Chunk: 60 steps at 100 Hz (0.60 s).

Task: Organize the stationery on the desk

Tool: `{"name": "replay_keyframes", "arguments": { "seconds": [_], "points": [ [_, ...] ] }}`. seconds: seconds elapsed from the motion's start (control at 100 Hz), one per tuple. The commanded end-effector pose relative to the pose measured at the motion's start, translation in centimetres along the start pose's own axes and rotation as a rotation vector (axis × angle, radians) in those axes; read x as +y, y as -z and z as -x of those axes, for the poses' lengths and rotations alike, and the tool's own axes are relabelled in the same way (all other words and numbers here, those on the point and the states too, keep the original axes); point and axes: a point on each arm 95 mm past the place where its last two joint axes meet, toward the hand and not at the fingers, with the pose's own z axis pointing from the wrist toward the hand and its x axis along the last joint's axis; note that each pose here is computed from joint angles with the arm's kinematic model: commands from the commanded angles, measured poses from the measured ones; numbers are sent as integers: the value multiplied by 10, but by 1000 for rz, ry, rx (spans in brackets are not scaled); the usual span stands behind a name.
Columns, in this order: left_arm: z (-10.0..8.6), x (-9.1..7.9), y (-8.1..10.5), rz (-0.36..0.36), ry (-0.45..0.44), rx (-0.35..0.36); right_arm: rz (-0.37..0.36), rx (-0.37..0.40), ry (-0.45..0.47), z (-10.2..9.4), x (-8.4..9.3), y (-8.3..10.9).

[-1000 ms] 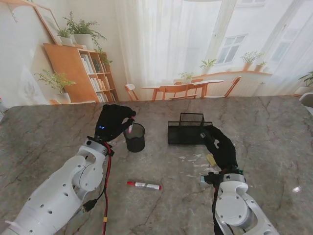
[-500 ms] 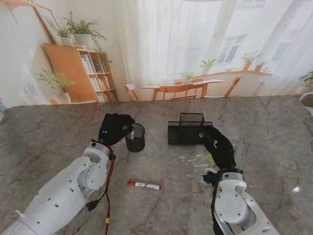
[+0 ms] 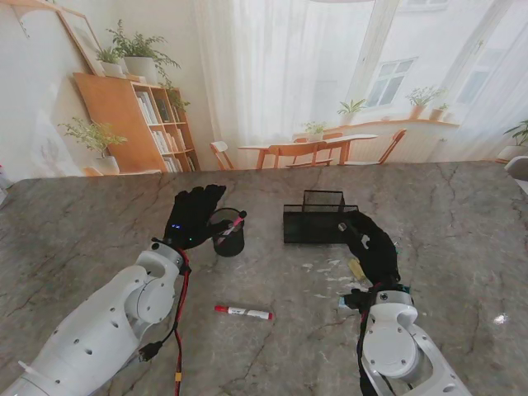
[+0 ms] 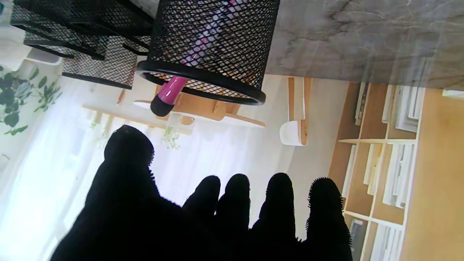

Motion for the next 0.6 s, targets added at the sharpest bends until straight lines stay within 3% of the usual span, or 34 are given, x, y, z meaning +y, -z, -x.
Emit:
{"name": "replay_keyframes", "arguments": {
  "seconds": [0.0,0.2,0.59],
  "points": [
    [-4,-1,4,0,-12,25,-7,-3,-6,0,-1,2],
    [-17,-6,24,-8,-57,119,-4,-1,-12,0,0,2],
    [-53,-9,74,37,-168,402,-21,8,-21,-1,-3,2]
  ]
}}
